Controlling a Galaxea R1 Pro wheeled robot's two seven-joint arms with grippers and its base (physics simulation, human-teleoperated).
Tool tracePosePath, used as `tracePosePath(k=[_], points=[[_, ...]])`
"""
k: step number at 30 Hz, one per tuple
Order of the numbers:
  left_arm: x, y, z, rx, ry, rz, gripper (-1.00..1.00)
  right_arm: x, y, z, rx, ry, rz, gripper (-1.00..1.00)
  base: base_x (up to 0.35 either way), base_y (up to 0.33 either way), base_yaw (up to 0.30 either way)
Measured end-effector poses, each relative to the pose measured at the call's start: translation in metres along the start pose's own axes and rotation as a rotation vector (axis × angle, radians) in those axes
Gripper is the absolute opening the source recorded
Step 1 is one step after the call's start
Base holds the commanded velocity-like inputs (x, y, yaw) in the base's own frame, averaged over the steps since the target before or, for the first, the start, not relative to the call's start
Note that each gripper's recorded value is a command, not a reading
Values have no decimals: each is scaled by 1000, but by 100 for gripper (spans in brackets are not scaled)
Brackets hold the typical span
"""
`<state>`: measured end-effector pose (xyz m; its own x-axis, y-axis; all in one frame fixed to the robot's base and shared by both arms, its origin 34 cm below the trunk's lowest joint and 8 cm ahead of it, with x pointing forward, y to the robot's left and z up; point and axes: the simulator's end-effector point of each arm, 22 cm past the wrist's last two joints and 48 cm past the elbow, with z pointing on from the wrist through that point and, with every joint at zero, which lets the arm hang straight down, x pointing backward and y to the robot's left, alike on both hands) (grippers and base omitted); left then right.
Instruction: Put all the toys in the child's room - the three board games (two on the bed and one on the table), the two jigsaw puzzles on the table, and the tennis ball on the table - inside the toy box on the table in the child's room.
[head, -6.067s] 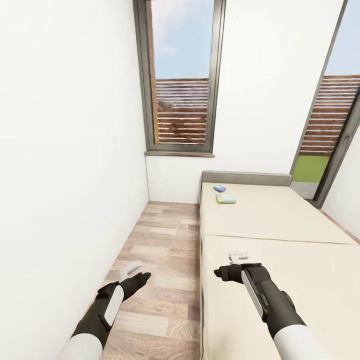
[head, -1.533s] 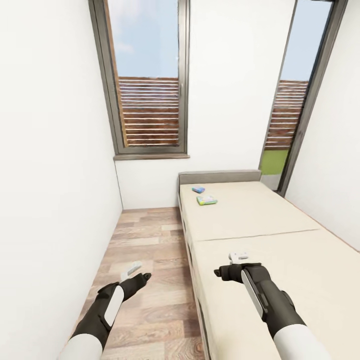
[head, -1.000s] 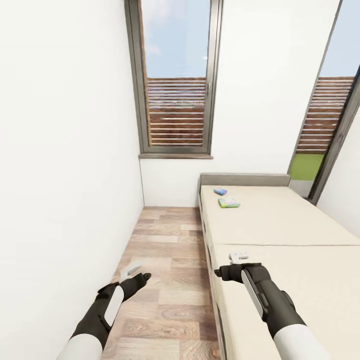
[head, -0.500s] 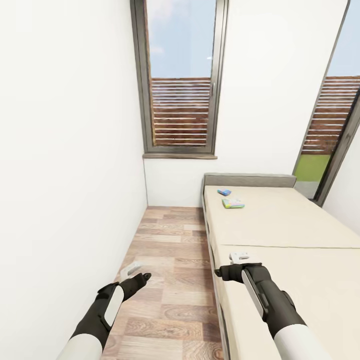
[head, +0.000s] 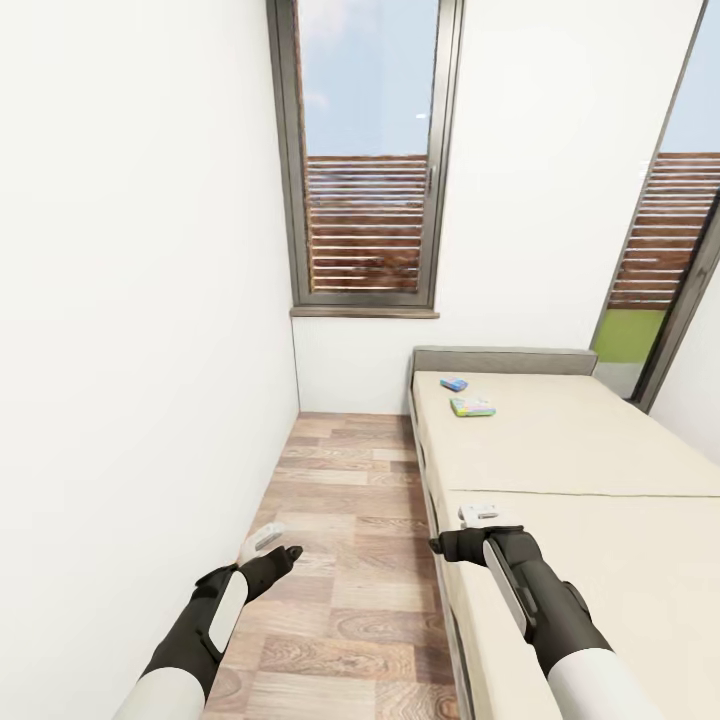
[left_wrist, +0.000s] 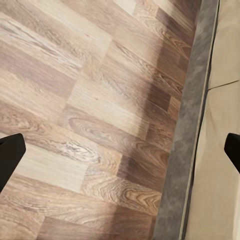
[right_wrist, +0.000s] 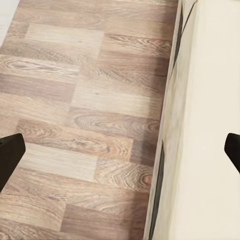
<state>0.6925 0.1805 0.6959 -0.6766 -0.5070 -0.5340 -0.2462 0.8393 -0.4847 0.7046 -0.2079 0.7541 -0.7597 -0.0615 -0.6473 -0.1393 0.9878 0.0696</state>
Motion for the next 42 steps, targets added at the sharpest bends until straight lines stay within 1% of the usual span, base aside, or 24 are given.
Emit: tracePosePath(k=[13,27,42], points=[[0,0,0,1,0,0,100,0,-3,0,2,0,4,100,3,20,0],[0,0,0,1,0,0,100,0,-4,-1,2,-2,5,100,67,183,0],[0,0,0,0,0,0,100,0,-5,-1,2,-1,8,100,10,26,0]])
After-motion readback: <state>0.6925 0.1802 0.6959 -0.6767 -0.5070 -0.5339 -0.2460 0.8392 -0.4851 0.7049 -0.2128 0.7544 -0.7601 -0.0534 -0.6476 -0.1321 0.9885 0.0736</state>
